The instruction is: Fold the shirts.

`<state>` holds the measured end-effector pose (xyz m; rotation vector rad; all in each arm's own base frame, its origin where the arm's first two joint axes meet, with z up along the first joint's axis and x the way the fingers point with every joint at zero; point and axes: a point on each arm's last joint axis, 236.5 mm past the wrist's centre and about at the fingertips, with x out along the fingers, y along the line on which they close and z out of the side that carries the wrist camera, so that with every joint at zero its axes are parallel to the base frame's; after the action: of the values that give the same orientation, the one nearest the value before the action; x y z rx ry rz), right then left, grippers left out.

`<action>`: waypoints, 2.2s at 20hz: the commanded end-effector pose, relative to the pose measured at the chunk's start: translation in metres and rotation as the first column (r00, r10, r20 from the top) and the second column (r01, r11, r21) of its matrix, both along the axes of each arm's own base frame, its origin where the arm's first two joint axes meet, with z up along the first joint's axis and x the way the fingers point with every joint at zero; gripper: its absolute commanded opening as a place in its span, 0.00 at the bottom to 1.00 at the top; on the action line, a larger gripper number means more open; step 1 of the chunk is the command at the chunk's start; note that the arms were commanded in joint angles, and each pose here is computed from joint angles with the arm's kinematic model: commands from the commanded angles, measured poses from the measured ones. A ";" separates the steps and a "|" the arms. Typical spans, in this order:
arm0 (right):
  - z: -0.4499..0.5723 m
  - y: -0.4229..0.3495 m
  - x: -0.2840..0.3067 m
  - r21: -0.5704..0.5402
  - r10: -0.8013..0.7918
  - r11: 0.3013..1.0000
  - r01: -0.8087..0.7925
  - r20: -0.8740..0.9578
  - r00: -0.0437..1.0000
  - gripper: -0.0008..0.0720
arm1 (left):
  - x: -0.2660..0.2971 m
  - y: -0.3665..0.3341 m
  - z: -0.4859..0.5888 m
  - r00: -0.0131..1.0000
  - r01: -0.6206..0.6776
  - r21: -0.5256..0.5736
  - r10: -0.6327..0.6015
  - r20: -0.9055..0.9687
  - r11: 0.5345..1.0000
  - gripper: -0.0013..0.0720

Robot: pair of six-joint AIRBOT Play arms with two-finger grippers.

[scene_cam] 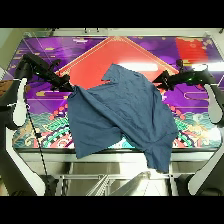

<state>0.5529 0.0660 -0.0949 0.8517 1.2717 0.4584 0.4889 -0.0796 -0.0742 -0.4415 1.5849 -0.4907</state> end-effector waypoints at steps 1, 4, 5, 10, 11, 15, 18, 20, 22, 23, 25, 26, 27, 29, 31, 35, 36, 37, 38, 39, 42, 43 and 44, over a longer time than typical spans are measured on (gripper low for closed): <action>-0.002 0.014 -0.006 0.005 0.025 1.000 -0.025 -0.028 0.999 0.65 | 0.000 0.000 0.000 1.000 0.002 0.000 -0.002 0.002 1.000 0.04; -0.003 0.037 -0.016 0.018 0.090 0.996 -0.090 -0.045 0.995 0.48 | 0.000 0.000 0.000 1.000 0.002 0.000 -0.002 0.002 1.000 0.04; -0.001 0.043 -0.020 0.023 0.110 0.994 -0.109 -0.049 0.993 0.37 | 0.000 0.000 0.000 1.000 0.002 0.000 -0.002 0.002 1.000 0.04; 0.056 0.068 -0.032 0.169 0.220 0.958 -0.230 0.076 0.973 0.04 | -0.001 -0.004 0.006 1.000 0.005 -0.020 -0.005 0.001 1.000 0.04; 0.083 0.068 -0.033 0.182 0.235 0.949 -0.258 0.139 0.962 0.04 | -0.002 -0.012 0.018 1.000 0.014 -0.064 -0.013 0.011 0.998 0.04; 0.225 0.052 -0.059 0.036 0.301 0.935 -0.353 0.444 0.844 0.04 | -0.013 -0.047 0.125 0.969 0.146 -0.167 -0.107 0.224 0.975 0.04; 0.353 0.047 -0.115 -0.172 0.355 0.928 -0.329 0.671 0.651 0.04 | -0.058 -0.079 0.259 0.849 0.295 -0.163 -0.180 0.498 0.941 0.04; 0.436 0.047 -0.175 -0.295 0.374 0.927 -0.233 0.779 0.503 0.04 | -0.115 -0.090 0.351 0.704 0.357 -0.087 -0.207 0.679 0.930 0.04; 0.492 0.053 -0.236 -0.396 0.408 0.911 -0.113 0.833 0.373 0.04 | -0.184 -0.087 0.425 0.539 0.353 0.003 -0.207 0.816 0.936 0.04; 0.513 0.056 -0.260 -0.432 0.421 0.901 -0.036 0.852 0.313 0.04 | -0.214 -0.081 0.452 0.462 0.321 0.046 -0.199 0.864 0.946 0.04; 0.555 0.061 -0.304 -0.449 0.423 0.885 0.119 0.885 0.193 0.04 | -0.262 -0.066 0.494 0.321 0.215 0.100 -0.167 0.932 0.972 0.04; 0.574 0.064 -0.325 -0.436 0.419 0.881 0.183 0.899 0.129 0.04 | -0.276 -0.058 0.511 0.257 0.144 0.116 -0.151 0.954 0.983 0.04; 0.588 0.067 -0.341 -0.420 0.414 0.877 0.231 0.907 0.078 0.04 | -0.284 -0.052 0.524 0.210 0.088 0.127 -0.143 0.967 0.988 0.04; 0.610 0.057 -0.356 -0.370 0.385 0.862 0.345 0.922 0.028 0.04 | -0.290 -0.047 0.536 0.175 0.040 0.133 -0.138 0.975 0.990 0.04; 0.615 0.036 -0.339 -0.340 0.349 0.840 0.422 0.935 0.058 0.04 | -0.270 -0.046 0.524 0.241 0.085 0.116 -0.134 0.961 0.990 0.04; 0.529 0.006 -0.220 -0.382 0.265 0.885 0.266 0.883 0.387 0.04 | -0.184 -0.057 0.434 0.539 0.247 0.016 -0.150 0.829 0.969 0.04; 0.497 0.001 -0.183 -0.381 0.248 0.899 0.216 0.849 0.466 0.04 | -0.161 -0.057 0.402 0.611 0.270 -0.007 -0.166 0.774 0.963 0.04; 0.462 -0.007 -0.149 -0.378 0.231 0.909 0.177 0.807 0.544 0.04 | -0.138 -0.058 0.371 0.662 0.298 -0.028 -0.186 0.726 0.954 0.04; 0.426 -0.013 -0.120 -0.373 0.216 0.917 0.140 0.760 0.613 0.04 | -0.113 -0.055 0.336 0.706 0.311 -0.042 -0.201 0.679 0.950 0.04; 0.383 -0.018 -0.092 -0.364 0.203 0.926 0.099 0.701 0.683 0.04 | -0.088 -0.047 0.302 0.747 0.295 -0.038 -0.205 0.633 0.955 0.04; 0.251 -0.030 -0.030 -0.319 0.150 0.947 0.027 0.516 0.843 0.04 | -0.035 -0.019 0.181 0.877 0.253 -0.015 -0.222 0.426 0.967 0.04; 0.208 -0.032 -0.014 -0.301 0.130 0.953 0.016 0.458 0.880 0.04 | -0.025 -0.014 0.142 0.906 0.257 -0.028 -0.231 0.353 0.966 0.04; 0.175 -0.033 -0.004 -0.287 0.114 0.958 0.012 0.415 0.903 0.04 | -0.017 -0.013 0.109 0.925 0.256 -0.050 -0.229 0.302 0.965 0.04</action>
<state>0.5123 0.0367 0.1937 0.3312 0.7479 0.4893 0.4490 -0.1047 0.1393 -0.1888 1.1399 -0.7933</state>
